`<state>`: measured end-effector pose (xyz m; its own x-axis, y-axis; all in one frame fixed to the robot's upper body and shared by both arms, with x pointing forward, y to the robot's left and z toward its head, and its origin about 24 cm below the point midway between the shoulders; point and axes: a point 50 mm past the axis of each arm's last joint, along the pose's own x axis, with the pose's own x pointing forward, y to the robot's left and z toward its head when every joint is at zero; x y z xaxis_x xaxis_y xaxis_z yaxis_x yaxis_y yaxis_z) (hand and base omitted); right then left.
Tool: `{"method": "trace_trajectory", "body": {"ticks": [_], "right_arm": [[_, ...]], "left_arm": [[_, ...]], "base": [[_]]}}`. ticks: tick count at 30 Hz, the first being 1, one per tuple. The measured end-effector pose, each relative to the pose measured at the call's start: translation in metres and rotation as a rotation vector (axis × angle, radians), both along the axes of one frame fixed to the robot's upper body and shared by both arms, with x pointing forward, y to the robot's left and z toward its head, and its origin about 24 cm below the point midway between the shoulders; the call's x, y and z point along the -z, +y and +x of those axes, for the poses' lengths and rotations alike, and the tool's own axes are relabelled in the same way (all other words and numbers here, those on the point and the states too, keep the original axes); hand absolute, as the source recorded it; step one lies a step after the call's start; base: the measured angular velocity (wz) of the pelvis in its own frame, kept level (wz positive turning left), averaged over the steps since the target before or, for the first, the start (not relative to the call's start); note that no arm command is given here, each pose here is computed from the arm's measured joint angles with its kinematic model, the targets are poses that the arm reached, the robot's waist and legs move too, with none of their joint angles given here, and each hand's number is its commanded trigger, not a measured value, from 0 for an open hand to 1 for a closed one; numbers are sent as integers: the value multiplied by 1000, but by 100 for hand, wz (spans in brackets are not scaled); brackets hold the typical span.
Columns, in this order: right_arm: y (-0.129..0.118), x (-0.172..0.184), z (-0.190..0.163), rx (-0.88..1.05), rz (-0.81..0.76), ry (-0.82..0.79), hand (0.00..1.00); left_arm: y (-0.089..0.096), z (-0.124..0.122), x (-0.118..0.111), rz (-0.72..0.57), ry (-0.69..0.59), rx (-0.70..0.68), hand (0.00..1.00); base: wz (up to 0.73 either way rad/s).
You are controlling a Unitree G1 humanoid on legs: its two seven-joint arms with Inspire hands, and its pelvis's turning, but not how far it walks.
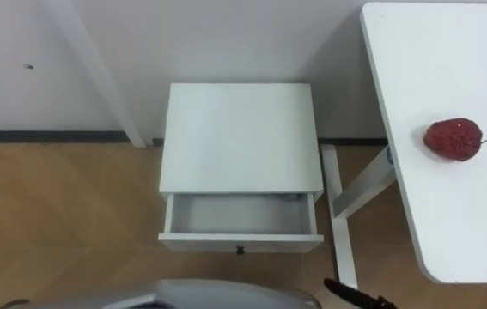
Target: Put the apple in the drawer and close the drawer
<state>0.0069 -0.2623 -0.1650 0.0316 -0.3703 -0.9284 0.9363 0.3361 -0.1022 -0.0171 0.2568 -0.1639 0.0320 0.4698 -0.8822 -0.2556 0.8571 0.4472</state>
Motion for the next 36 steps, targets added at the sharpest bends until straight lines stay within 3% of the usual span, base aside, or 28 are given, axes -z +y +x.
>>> {"method": "trace_trajectory", "body": {"ticks": [3, 6, 15, 25, 30, 36], "right_arm": [[-16, -6, 5, 402, -32, -145, 0], [-26, -10, 8, 671, -46, -229, 0], [-50, -25, 29, 968, -52, -351, 0], [-93, -72, 74, 1056, -140, -507, 0], [-130, -129, 91, 945, -405, -561, 0], [-138, -180, 116, 668, -756, -531, 0]], "left_arm": [[5, -10, -2, 16, 4, -57, 0], [10, -7, -4, 30, -18, -77, 0], [21, -9, -7, 30, -31, -87, 0], [31, -1, -12, 56, -72, -57, 0], [33, 1, -14, 67, -92, -63, 0], [26, 4, -11, 42, -72, 17, 0]], "base": [[-9], [-9], [-8], [0], [0], [-2]]}}
